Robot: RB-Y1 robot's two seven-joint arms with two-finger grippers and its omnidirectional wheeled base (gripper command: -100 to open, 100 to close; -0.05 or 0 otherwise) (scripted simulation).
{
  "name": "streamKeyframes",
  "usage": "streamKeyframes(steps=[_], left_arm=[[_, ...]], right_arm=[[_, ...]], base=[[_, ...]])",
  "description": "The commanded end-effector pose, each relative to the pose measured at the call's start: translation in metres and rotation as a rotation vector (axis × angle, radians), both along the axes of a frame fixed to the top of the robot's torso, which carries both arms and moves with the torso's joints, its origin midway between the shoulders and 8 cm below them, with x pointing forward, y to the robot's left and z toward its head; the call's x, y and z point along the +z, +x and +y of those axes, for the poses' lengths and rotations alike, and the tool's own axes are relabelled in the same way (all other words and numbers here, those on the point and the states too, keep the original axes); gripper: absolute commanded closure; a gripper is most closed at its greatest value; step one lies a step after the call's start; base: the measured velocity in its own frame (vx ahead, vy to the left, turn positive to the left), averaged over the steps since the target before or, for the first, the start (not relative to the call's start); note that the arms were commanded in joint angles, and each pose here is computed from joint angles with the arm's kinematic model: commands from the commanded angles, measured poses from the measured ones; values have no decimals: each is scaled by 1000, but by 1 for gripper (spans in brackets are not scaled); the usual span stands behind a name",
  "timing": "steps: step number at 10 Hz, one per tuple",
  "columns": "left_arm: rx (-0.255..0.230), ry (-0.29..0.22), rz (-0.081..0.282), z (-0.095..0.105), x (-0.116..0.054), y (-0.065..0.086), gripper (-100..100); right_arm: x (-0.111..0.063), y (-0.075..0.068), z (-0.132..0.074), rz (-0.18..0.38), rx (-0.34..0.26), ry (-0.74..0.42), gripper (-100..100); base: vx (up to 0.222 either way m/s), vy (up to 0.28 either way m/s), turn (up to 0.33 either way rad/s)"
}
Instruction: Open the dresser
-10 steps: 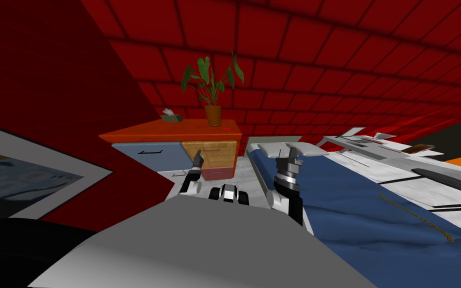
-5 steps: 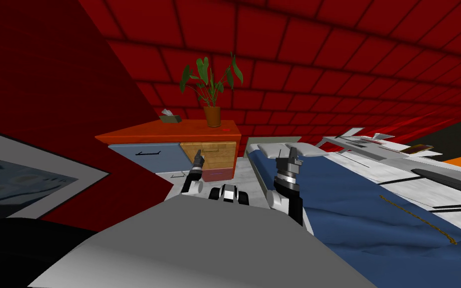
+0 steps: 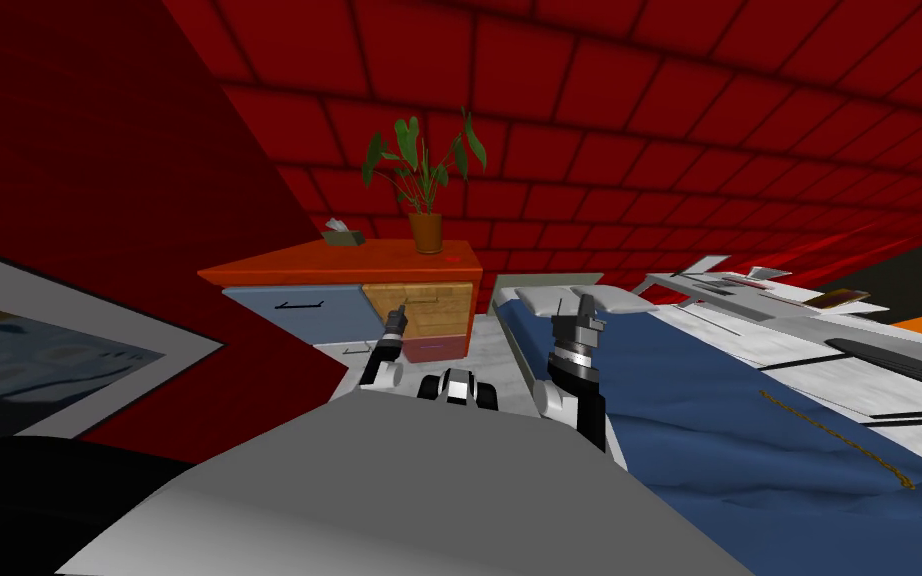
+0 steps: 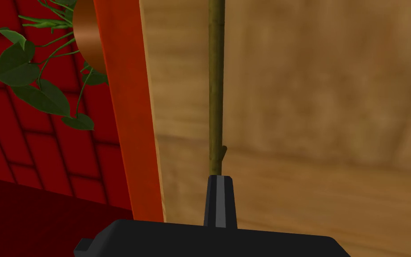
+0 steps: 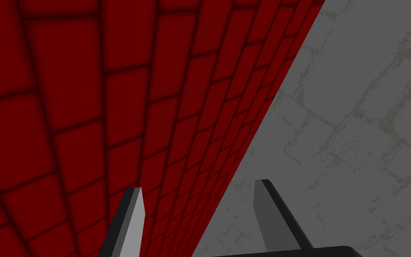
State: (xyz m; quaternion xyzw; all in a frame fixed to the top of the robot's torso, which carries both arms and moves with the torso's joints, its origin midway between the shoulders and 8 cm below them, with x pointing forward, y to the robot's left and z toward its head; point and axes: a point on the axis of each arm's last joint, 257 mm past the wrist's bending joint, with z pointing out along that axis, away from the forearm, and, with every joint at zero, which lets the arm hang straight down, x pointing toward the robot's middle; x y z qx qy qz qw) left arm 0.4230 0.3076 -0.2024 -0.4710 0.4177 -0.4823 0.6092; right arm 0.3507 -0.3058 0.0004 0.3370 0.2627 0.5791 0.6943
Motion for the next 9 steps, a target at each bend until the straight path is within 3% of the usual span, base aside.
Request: streamKeyframes(steps=[1, 5, 6, 9], left_arm=[[-25, 64, 13, 7, 1, 0, -100], [-52, 132, 37, 16, -1, 0, -100], [-53, 130, 35, 14, 5, 0, -100], [-27, 63, 13, 5, 10, -1, -100]], right_arm=[[0, 0, 0, 0, 0, 0, 0], [0, 0, 0, 0, 0, 0, 0], [0, 0, 0, 0, 0, 0, 0], [0, 0, 0, 0, 0, 0, 0]], base=[[11, -4, 0], [2, -12, 0], [4, -85, 0], [-3, -82, 3]])
